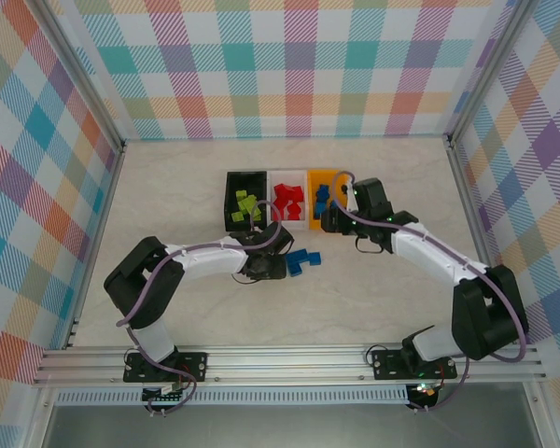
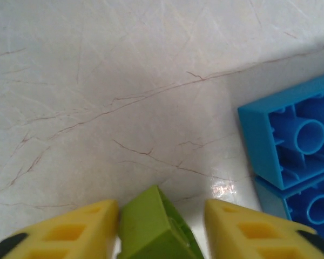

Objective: Sort the legos into containers by color

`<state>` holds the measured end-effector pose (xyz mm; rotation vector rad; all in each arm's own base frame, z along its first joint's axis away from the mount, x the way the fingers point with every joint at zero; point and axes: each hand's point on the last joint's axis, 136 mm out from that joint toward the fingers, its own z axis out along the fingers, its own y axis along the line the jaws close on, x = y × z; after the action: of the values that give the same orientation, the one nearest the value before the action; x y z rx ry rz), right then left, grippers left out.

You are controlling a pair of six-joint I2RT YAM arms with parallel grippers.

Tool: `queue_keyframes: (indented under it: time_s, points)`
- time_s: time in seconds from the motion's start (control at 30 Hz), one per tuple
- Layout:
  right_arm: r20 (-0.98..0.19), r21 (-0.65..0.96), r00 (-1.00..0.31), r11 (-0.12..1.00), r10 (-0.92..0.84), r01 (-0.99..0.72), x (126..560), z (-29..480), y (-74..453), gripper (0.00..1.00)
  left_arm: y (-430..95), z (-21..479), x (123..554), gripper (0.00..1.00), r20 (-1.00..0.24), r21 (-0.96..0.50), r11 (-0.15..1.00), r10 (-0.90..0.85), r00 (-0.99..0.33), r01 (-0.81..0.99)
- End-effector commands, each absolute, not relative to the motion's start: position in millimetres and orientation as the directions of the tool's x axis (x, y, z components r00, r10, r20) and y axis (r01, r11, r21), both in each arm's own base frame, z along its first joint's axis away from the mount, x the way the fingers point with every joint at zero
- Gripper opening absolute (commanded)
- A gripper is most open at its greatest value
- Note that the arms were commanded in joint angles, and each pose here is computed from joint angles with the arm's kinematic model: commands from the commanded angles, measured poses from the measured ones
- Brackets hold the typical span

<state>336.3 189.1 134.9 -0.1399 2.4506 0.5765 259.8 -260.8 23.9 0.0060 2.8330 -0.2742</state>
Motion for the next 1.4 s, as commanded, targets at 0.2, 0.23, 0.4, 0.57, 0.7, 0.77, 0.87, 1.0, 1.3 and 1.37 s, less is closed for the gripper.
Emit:
queue_keyframes:
  time_s: [0.2,0.23,0.4,0.57,0.7,0.77,0.87,1.0,1.3,1.37]
  points:
    - [-0.54,0.423,-0.841,0.875,0.033,-0.237,288,116,189,0.62,-255,62,252,0.21,-0.35,-0.221,0.975,-0.049,-0.936,0.032]
    - [-0.536,0.43,-0.843,0.872,0.037,-0.235,284,115,189,0.62,-252,73,255,0.21,-0.368,-0.227,0.973,-0.06,-0.928,0.028]
    - [-0.51,0.439,-0.86,0.866,0.022,-0.239,267,103,191,0.63,-222,128,298,0.21,-0.459,-0.251,0.967,-0.157,-0.874,-0.041]
    - [-0.491,0.422,-0.871,0.873,-0.006,-0.244,260,90,193,0.63,-179,140,367,0.22,-0.503,-0.174,0.972,-0.227,-0.834,-0.159]
    - [-0.485,0.416,-0.875,0.875,-0.017,-0.247,256,86,195,0.63,-165,126,413,0.2,-0.501,-0.111,0.968,-0.249,-0.829,-0.224]
    - [-0.48,0.412,-0.877,0.877,-0.023,-0.248,255,85,195,0.63,-167,121,431,0.21,-0.504,-0.08,0.969,-0.241,-0.829,-0.233]
    - [-0.472,0.403,-0.881,0.879,-0.04,-0.255,251,81,196,0.63,-168,113,451,0.28,-0.496,-0.044,0.967,-0.24,-0.835,-0.252]
    - [-0.464,0.395,-0.884,0.881,-0.054,-0.261,248,77,198,0.64,-175,116,464,0.65,-0.494,-0.053,0.966,-0.244,-0.835,-0.251]
    - [-0.448,0.353,-0.885,0.884,-0.129,-0.307,256,58,222,0.65,-215,211,420,1.0,-0.617,-0.262,0.96,-0.248,-0.747,-0.102]
    - [-0.442,0.333,-0.885,0.889,-0.146,-0.313,261,50,227,0.65,-223,220,396,1.0,-0.63,-0.276,0.96,-0.225,-0.743,-0.056]
